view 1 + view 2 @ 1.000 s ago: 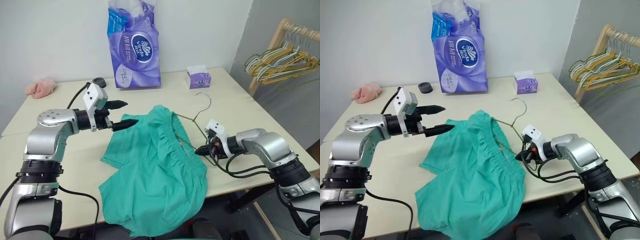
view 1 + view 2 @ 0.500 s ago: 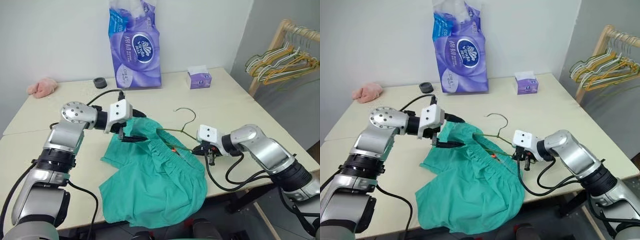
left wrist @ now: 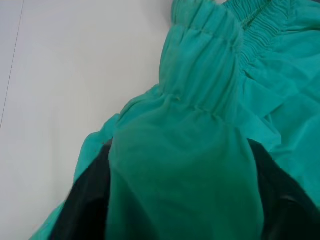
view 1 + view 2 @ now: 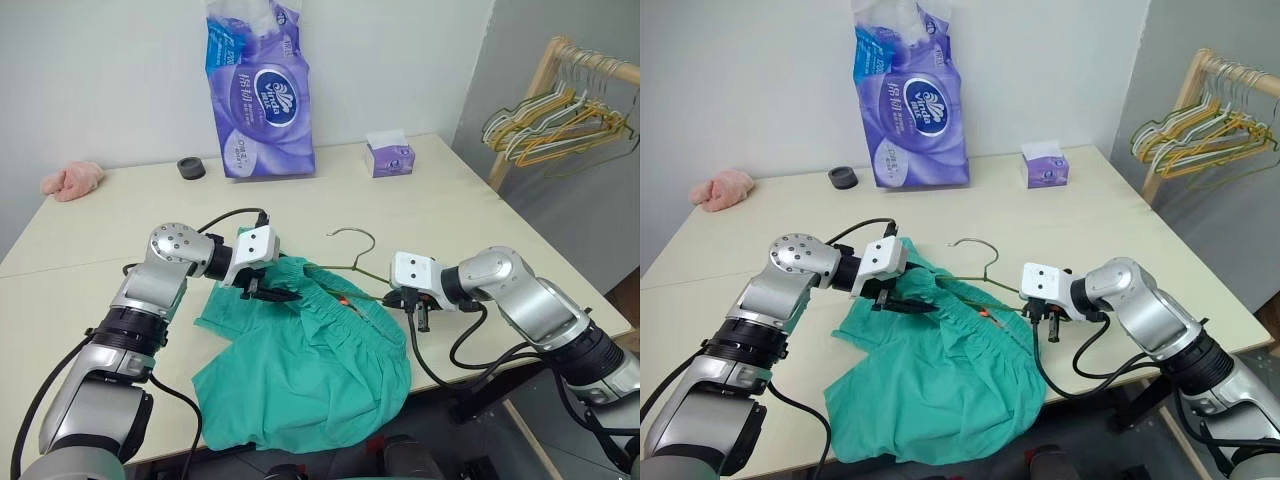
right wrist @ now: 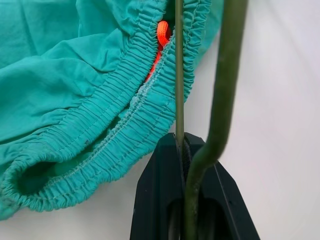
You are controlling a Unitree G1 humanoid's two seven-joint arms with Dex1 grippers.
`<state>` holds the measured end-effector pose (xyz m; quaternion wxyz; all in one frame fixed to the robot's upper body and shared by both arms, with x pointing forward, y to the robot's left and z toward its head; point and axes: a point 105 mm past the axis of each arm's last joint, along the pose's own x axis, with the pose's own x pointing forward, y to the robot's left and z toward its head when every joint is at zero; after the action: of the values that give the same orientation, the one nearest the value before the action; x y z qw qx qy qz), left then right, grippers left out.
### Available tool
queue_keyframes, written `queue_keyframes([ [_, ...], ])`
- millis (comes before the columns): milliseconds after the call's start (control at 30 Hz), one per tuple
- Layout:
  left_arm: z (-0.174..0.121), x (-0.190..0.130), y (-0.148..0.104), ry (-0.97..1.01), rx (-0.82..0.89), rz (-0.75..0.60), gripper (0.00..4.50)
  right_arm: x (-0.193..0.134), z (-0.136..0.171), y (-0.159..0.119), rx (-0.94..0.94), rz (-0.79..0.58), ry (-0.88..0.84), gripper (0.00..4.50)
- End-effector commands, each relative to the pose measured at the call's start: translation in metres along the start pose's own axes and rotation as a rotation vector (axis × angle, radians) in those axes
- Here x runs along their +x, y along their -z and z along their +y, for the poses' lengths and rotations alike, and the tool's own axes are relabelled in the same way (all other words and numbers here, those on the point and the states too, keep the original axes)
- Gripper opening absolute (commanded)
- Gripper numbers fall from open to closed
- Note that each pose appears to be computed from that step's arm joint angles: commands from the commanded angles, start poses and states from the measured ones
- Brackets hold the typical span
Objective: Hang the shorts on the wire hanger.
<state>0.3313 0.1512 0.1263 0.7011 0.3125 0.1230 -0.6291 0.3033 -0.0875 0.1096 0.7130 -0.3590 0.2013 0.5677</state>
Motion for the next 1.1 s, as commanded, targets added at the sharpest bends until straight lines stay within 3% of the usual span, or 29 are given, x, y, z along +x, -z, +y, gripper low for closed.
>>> queue_keyframes([
  [33, 0.000, 0.001, -0.003, 0.003, 0.026, -0.002, 1.54, -0.008, -0.003, -0.026, -0.078, -0.080, 0.025, 0.00],
  [167, -0.004, 0.003, -0.002, 0.012, 0.018, -0.009, 0.37, -0.010, -0.001, -0.031, -0.115, -0.106, 0.013, 0.00],
  [233, -0.004, 0.003, -0.002, 0.010, 0.011, -0.017, 0.00, -0.010, 0.002, -0.033, -0.163, -0.111, -0.003, 0.00],
  [400, -0.004, 0.004, -0.003, 0.001, -0.001, -0.032, 0.00, -0.015, 0.002, -0.028, -0.243, -0.092, 0.003, 0.00],
  [433, -0.004, 0.004, -0.003, 0.000, -0.002, -0.031, 0.00, -0.016, 0.001, -0.028, -0.248, -0.090, 0.010, 0.50],
  [567, -0.001, 0.002, -0.002, -0.025, -0.010, -0.029, 0.00, -0.026, -0.007, -0.018, -0.259, -0.061, 0.053, 1.66],
  [833, 0.012, -0.005, 0.002, -0.135, -0.041, -0.045, 0.00, -0.098, -0.023, 0.054, -0.038, 0.121, 0.275, 4.34],
  [900, 0.014, -0.006, 0.003, -0.152, -0.064, -0.059, 0.00, -0.110, -0.018, 0.061, 0.055, 0.077, 0.346, 4.43],
  [967, 0.015, -0.008, 0.002, -0.168, -0.095, -0.084, 0.00, -0.110, -0.005, 0.052, 0.194, -0.072, 0.373, 4.43],
  [1000, 0.016, -0.009, 0.001, -0.173, -0.104, -0.092, 0.00, -0.106, 0.008, 0.043, 0.256, -0.151, 0.334, 4.43],
  [1100, 0.017, -0.012, 0.000, -0.179, -0.113, -0.097, 0.00, -0.088, 0.039, 0.033, 0.395, -0.218, 0.246, 4.43],
])
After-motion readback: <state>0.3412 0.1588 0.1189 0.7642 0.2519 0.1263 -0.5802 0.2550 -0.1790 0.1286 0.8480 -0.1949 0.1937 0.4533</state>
